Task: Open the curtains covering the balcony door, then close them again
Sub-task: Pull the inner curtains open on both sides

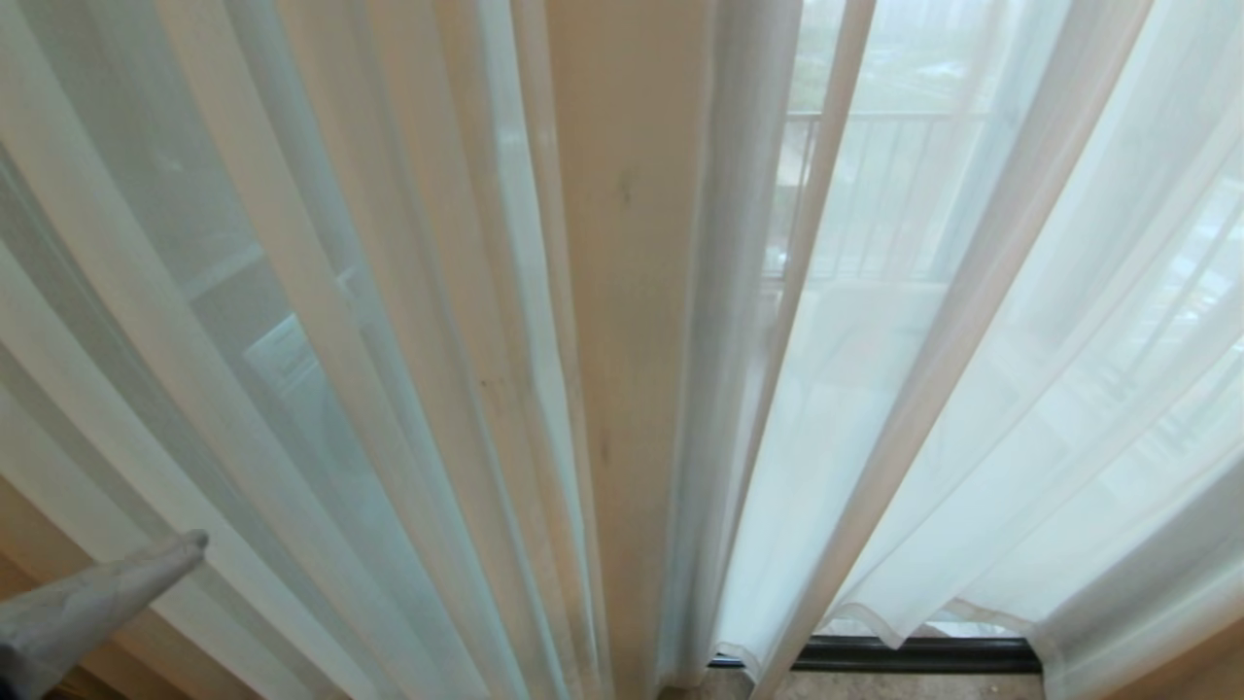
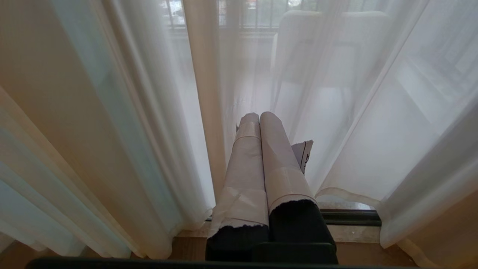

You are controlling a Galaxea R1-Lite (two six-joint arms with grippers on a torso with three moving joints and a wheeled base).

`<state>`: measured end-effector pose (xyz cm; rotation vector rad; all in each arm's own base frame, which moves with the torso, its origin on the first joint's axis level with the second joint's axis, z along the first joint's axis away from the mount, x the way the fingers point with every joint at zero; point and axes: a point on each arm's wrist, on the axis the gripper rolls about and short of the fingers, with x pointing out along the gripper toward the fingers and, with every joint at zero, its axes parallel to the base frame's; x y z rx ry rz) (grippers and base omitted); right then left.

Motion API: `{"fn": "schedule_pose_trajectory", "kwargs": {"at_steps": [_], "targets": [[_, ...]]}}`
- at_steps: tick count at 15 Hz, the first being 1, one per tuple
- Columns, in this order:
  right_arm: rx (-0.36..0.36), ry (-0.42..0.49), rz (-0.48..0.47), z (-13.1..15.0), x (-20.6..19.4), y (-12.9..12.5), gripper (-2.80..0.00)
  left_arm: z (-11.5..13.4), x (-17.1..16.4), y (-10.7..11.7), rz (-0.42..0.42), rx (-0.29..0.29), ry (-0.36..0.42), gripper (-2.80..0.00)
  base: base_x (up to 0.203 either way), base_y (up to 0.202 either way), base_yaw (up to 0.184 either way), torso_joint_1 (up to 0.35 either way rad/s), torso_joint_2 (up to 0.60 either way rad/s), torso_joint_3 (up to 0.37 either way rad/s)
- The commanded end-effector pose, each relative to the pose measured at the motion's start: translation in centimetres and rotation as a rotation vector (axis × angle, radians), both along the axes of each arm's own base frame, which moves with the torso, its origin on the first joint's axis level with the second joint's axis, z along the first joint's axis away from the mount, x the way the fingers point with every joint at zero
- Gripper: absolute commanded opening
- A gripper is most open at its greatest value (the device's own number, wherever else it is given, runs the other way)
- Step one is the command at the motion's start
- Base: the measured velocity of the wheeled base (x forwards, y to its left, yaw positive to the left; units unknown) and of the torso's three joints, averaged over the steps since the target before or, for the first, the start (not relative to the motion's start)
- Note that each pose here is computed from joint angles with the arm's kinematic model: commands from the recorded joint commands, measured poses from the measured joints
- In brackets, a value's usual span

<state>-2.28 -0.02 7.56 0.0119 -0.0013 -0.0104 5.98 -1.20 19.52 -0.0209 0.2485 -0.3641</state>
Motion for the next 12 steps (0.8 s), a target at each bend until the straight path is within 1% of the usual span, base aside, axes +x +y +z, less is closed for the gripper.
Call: {"fn": "schedule_pose_trajectory", "kwargs": {"at_steps": [1, 4, 7, 9, 10, 12], "targets": [[0.0, 0.001, 0.0, 0.0, 0.0, 0.0, -2.8, 0.0, 1.7, -0.4, -0.028, 0.004, 0.046, -2.8, 0.0, 0.0, 0.0, 0.0, 0.0, 0.0], [0.0, 0.001, 0.0, 0.0, 0.0, 0.0, -2.8, 0.5, 4.6, -1.8, -0.12, -0.007, 0.056, -2.8, 0.0, 0.0, 0.0, 0.0, 0.0, 0.0], [0.0, 0.002, 0.0, 0.0, 0.0, 0.0, -2.8, 0.3, 8.2, -4.7, -0.223, -0.047, 0.071, -2.8, 0.0, 0.0, 0.0, 0.0, 0.0, 0.0], [0.0, 0.003, 0.0, 0.0, 0.0, 0.0, -2.8, 0.1, 10.7, -6.4, -0.232, -0.046, 0.06, -2.8, 0.0, 0.0, 0.0, 0.0, 0.0, 0.0], [0.0, 0.002, 0.0, 0.0, 0.0, 0.0, -2.8, 0.1, 11.8, -7.3, -0.233, -0.049, 0.032, 0.0, 0.0, 0.0, 0.0, 0.0, 0.0, 0.0], [0.0, 0.001, 0.0, 0.0, 0.0, 0.0, -2.8, 0.2, 13.2, -9.0, -0.254, -0.064, -0.023, 0.0, 0.0, 0.0, 0.0, 0.0, 0.0, 0.0]]}}
